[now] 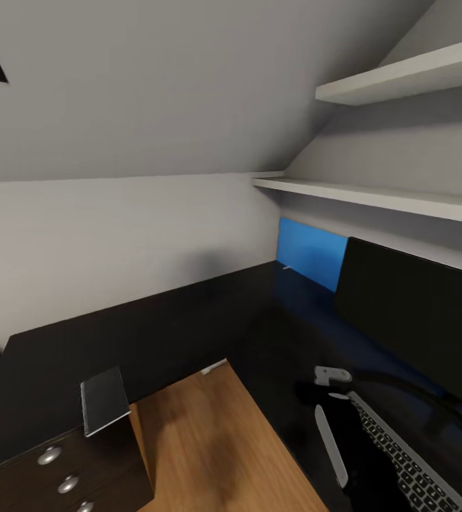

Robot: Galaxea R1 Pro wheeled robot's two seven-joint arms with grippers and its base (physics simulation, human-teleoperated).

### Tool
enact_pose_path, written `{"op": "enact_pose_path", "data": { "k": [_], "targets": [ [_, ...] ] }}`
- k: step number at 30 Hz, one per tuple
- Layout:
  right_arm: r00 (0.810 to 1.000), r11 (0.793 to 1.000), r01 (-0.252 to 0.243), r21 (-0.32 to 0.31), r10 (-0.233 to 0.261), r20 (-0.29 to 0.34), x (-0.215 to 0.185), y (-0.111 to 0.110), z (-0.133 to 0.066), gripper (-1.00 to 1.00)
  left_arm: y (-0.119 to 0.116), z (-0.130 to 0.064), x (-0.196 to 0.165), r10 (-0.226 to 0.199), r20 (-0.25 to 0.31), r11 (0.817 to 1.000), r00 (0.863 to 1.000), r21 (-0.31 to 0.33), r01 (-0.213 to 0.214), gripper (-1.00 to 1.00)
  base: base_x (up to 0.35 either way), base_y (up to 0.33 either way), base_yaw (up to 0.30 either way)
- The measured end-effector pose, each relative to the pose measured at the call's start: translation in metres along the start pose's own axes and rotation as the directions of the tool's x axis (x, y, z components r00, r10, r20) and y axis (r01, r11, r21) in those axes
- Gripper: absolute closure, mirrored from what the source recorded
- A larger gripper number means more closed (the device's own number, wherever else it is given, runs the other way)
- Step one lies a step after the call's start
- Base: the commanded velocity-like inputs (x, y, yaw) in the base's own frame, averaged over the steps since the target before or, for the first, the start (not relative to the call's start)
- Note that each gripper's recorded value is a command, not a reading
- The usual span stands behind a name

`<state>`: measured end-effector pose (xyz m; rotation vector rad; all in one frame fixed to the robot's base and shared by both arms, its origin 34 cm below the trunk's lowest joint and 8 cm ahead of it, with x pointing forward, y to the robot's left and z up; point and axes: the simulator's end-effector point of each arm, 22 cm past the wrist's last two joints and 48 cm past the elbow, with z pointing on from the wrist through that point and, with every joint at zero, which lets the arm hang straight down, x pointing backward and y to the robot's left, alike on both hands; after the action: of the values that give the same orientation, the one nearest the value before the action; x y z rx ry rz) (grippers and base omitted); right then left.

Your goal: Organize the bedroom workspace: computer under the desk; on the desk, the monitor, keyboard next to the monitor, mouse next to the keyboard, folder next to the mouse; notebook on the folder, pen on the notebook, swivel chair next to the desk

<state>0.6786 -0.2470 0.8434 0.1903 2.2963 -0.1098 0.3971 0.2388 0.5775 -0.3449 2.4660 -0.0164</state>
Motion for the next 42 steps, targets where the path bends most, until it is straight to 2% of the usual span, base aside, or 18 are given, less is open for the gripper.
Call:
{"op": "enact_pose_path", "data": {
  "k": [5, 8, 23, 35, 42],
  "targets": [
    [1.0, 0.997, -0.004, 0.072, 0.006, -0.022, 0.009, -0.016, 0.003, 1.0, 0.0, 0.0, 0.0, 0.0, 0.0, 1.0, 1.0, 0.0, 0.0, -1.0, 0.0, -0.027, 0.0],
    [1.0, 0.996, -0.008, 0.089, 0.01, -0.02, 0.01, -0.02, 0.004, 1.0, 0.0, 0.0, 0.0, 0.0, 0.0, 1.0, 1.0, 0.0, 0.0, -1.0, 0.0, -0.007, 0.0],
    [1.0, 0.995, -0.014, 0.098, 0.014, -0.007, 0.007, -0.021, 0.003, 1.0, 0.001, 0.0, 0.0, -0.001, 0.001, 1.0, 1.0, -0.001, 0.001, -1.0, 0.185, -0.001, 0.0],
    [1.0, 0.995, -0.001, 0.104, 0.004, -0.03, 0.017, -0.022, 0.007, 1.0, -0.001, 0.0, -0.001, -0.005, 0.001, 1.0, 1.0, -0.001, 0.005, -1.0, 0.025, 0.0, 0.0],
    [0.999, 0.995, 0.004, 0.103, 0.001, -0.042, 0.029, -0.021, 0.016, 1.0, -0.003, 0.008, 0.005, -0.015, 0.0, 1.0, 1.0, -0.006, 0.015, -1.0, 0.0, 0.0, 0.0]
  ]
}}
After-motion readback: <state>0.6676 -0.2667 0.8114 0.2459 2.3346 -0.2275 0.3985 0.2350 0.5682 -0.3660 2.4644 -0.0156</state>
